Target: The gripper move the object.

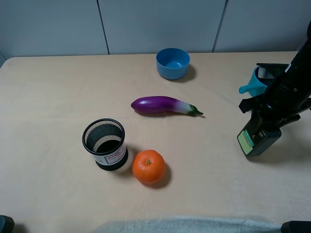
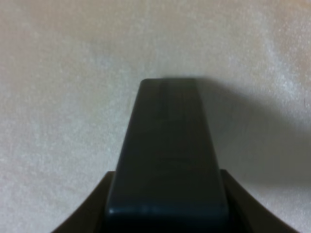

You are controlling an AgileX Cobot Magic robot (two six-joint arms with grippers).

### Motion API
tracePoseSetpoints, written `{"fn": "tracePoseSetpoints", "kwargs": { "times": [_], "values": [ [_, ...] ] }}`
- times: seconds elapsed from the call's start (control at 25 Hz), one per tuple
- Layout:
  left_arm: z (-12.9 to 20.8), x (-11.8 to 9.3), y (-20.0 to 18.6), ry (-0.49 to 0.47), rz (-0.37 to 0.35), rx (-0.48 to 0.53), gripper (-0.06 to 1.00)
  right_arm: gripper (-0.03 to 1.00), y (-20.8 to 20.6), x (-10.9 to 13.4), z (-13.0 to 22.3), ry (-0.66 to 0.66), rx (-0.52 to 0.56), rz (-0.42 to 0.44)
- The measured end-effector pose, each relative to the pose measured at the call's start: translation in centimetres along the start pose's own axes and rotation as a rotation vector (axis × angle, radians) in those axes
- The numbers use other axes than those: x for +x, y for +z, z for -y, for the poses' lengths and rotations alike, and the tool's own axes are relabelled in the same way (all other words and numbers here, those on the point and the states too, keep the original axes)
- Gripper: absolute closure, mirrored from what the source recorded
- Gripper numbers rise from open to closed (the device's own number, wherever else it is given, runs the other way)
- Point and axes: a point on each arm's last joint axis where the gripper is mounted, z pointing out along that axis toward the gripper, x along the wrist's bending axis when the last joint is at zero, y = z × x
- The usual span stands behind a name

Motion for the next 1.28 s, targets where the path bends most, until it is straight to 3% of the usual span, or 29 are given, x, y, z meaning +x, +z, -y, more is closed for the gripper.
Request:
{"fn": "tracePoseSetpoints", "kwargs": {
  "times": [0.52, 0.92, 1.28],
  "values": [
    [0.0, 0.0, 0.0, 0.000, 0.000, 0.000, -0.05, 0.68, -3.1, 0.4, 1.3, 0.018, -0.017, -0.011],
    [0.0, 0.0, 0.0, 0.000, 0.000, 0.000, -0.05, 0.68, -7.2, 1.0, 0.1, 0.007, -0.030, -0.025],
    [0.0, 0.0, 0.0, 0.000, 0.000, 0.000, -0.05, 0.68, -10.3, 1.7, -1.5, 0.007, -0.129, -0.067]
  ]
}}
